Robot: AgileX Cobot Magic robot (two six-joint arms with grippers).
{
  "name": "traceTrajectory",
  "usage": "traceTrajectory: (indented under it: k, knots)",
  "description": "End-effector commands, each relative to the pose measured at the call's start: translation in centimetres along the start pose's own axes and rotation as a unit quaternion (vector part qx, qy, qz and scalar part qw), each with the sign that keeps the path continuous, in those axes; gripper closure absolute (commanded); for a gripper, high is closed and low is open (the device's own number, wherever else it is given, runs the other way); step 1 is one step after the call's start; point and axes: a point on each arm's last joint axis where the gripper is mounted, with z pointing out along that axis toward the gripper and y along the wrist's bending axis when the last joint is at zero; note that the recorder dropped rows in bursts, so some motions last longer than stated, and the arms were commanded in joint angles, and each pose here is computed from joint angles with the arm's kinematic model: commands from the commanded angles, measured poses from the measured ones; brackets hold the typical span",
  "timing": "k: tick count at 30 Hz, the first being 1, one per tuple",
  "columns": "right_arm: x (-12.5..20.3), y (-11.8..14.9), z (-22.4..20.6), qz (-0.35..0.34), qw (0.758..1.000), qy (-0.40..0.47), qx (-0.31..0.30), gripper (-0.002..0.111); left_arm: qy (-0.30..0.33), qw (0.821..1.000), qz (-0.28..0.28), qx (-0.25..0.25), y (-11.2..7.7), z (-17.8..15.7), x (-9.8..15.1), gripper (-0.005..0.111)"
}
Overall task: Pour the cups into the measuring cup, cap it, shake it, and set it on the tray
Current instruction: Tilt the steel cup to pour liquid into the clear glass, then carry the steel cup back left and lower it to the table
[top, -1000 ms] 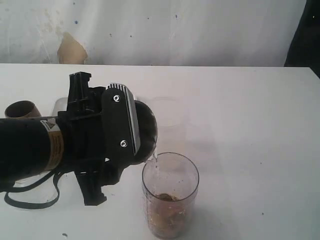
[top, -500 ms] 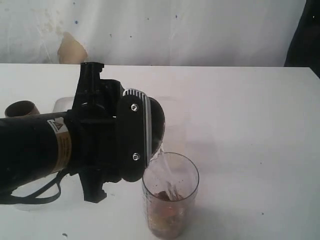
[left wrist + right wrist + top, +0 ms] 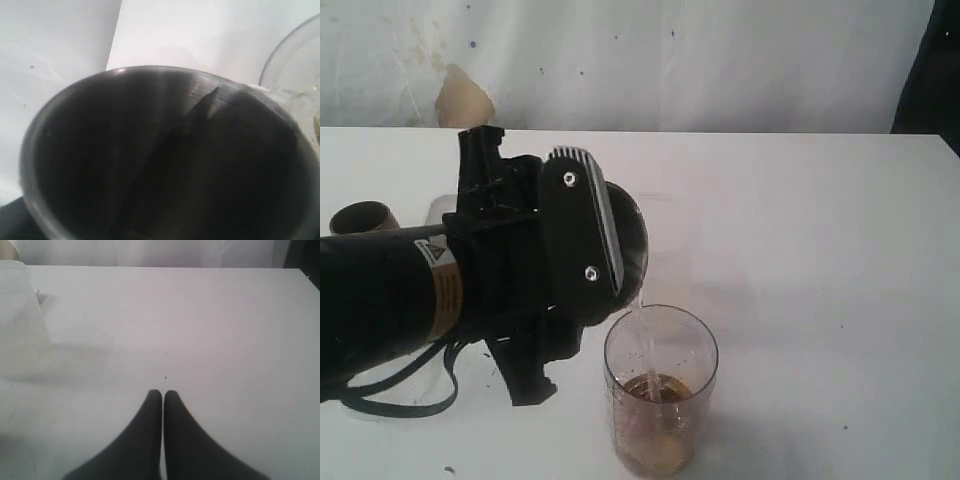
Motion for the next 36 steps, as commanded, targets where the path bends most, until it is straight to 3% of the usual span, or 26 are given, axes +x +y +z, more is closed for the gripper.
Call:
traceTrajectory:
  k: [1,6,11,17,21,24,31,36]
  knots:
    - [0.0,0.0,0.0,0.000,1.000,-0.008,-0.002,0.107,-0.017,0.995,-0.095,-0.006,0.5,-0.5,-0.5,0.107]
    - [0.0,0.0,0.0,0.000,1.000,-0.008,-0.002,0.107,-0.024,0.987,-0.158,0.015,0.7,-0.1,-0.2,0.107]
    - [0.0,0.0,0.0,0.000,1.000,-0.008,-0.002,0.107,-0.071,0.965,-0.248,0.048,2.0,0.2,0.9,0.107]
    - [0.0,0.0,0.0,-0.002,1.000,-0.008,-0.001,0.107,-0.146,0.919,-0.364,0.042,4.6,-0.6,4.2,0.107]
    - [0.0,0.0,0.0,-0.002,1.000,-0.008,-0.001,0.107,-0.212,0.875,-0.433,0.045,5.3,-0.9,6.4,0.107]
    - [0.0,0.0,0.0,-0.002,1.000,-0.008,-0.001,0.107,-0.241,0.852,-0.465,0.018,5.9,-1.1,7.9,0.107]
    - [0.0,0.0,0.0,-0.002,1.000,-0.008,-0.001,0.107,-0.290,0.841,-0.456,-0.032,6.7,-1.5,9.5,0.107]
    - [0.0,0.0,0.0,0.000,1.000,-0.008,-0.002,0.107,-0.272,0.842,-0.462,-0.063,7.0,-0.6,10.4,0.107]
